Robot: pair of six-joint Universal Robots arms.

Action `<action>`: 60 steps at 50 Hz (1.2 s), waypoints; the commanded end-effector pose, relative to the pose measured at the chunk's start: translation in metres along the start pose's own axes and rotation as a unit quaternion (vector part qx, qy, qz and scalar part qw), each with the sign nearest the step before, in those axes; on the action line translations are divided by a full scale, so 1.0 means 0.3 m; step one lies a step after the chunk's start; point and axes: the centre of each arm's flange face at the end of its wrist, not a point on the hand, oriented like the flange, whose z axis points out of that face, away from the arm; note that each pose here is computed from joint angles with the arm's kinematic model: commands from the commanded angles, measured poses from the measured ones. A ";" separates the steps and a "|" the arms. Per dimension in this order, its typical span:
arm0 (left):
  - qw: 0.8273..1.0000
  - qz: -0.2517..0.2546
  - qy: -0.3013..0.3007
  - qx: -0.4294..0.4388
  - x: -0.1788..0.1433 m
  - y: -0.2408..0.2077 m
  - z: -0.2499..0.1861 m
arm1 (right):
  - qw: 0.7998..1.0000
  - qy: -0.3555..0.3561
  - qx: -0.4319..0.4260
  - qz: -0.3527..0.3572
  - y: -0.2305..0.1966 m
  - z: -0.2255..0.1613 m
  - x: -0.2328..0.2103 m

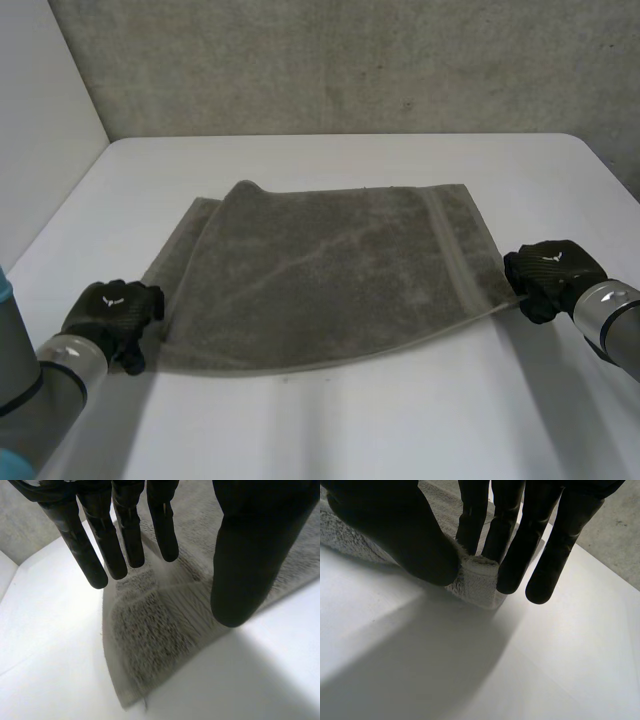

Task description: Fold the towel.

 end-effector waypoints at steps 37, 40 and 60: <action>1.000 -0.019 0.022 -0.010 -0.048 0.073 0.093 | 1.000 -0.003 -0.006 0.001 0.013 -0.005 -0.006; 1.000 -0.018 0.022 -0.009 -0.050 0.074 0.100 | 1.000 -0.003 -0.006 0.001 0.013 -0.005 -0.006; 0.998 -0.006 -0.002 0.057 -0.077 -0.030 0.036 | 1.000 0.012 0.005 -0.010 -0.023 -0.018 0.020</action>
